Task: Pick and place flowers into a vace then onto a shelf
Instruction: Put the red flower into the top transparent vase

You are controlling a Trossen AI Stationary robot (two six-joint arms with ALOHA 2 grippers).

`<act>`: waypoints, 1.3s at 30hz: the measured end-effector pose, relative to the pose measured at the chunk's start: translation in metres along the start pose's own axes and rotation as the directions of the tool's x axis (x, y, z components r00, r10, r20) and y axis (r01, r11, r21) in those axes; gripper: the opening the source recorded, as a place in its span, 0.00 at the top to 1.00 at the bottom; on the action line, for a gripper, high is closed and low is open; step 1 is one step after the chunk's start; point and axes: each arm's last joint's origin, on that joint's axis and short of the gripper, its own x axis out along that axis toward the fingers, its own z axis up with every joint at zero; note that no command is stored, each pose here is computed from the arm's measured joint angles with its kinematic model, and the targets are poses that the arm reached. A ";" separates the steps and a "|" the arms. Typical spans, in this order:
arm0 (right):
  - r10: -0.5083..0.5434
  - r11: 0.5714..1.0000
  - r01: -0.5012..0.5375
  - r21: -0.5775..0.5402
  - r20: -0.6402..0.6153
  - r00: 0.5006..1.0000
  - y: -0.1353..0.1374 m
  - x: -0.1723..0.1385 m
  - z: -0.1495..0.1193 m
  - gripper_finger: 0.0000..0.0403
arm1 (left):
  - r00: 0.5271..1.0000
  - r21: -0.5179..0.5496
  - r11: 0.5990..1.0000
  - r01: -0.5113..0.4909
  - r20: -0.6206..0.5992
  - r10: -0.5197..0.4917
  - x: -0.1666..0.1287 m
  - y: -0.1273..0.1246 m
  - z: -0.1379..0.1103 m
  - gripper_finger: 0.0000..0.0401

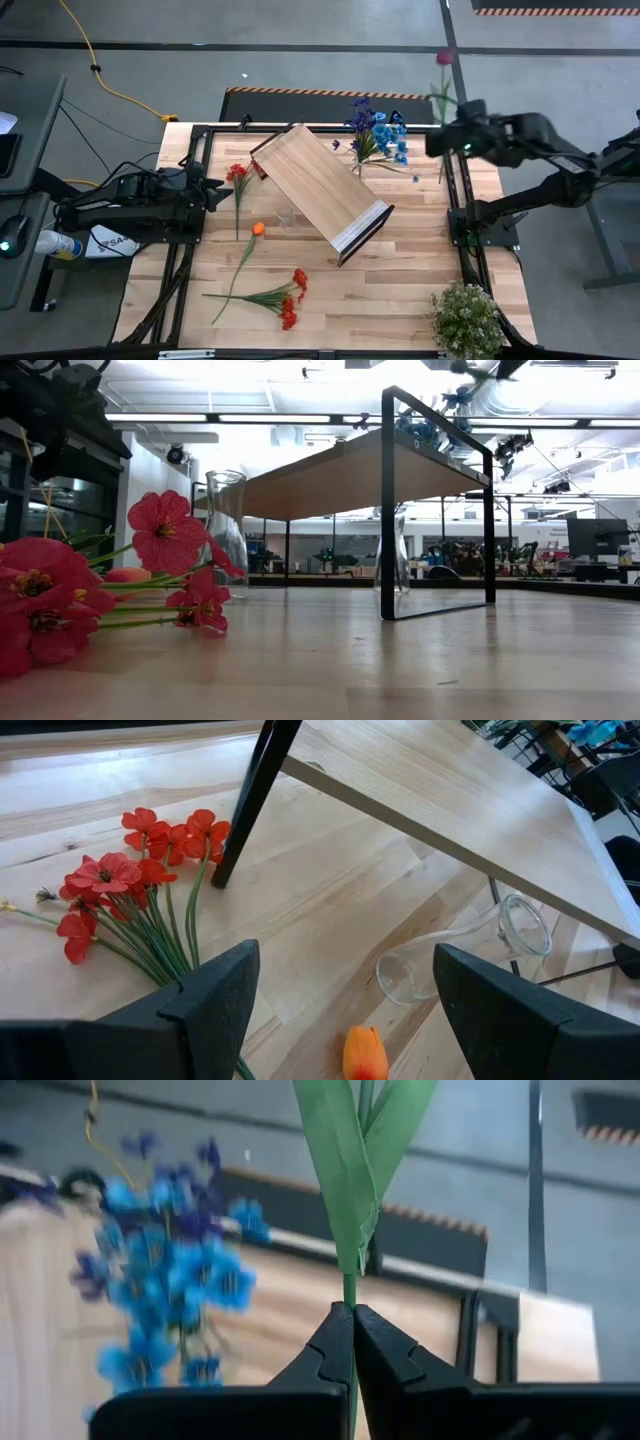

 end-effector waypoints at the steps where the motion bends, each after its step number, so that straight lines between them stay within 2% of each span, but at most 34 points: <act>1: 0.003 1.000 -0.002 -0.001 0.024 1.000 -0.003 -0.004 0.005 1.00 | 1.000 0.000 1.000 0.000 0.000 0.000 0.000 0.000 0.000 0.17; 9: 0.017 1.000 -0.015 -0.013 0.180 0.984 -0.016 -0.029 0.028 1.00 | 1.000 0.000 1.000 -0.001 0.002 0.001 0.000 0.000 0.000 0.17; 15: 0.078 0.996 -0.059 -0.070 0.310 0.948 -0.004 -0.036 0.041 1.00 | 1.000 -0.001 1.000 -0.003 0.003 0.003 0.000 0.000 0.000 0.17; 21: 0.185 0.977 -0.117 -0.180 0.432 0.882 0.026 -0.041 0.059 1.00 | 1.000 -0.004 1.000 -0.003 0.004 0.003 0.000 0.000 0.000 0.17; 26: 0.236 0.955 -0.109 -0.277 0.481 0.844 0.056 -0.039 0.065 1.00 | 1.000 -0.004 1.000 -0.004 0.005 0.004 0.000 0.000 0.000 0.17; 34: 0.232 0.923 -0.042 -0.382 0.467 0.853 0.107 -0.013 0.061 1.00 | 1.000 -0.004 1.000 -0.006 0.006 0.006 0.000 0.000 0.000 0.17; 39: 0.186 0.922 0.013 -0.388 0.471 0.862 0.133 0.006 0.057 1.00 | 1.000 -0.004 1.000 -0.006 0.006 0.006 0.000 0.000 0.000 0.17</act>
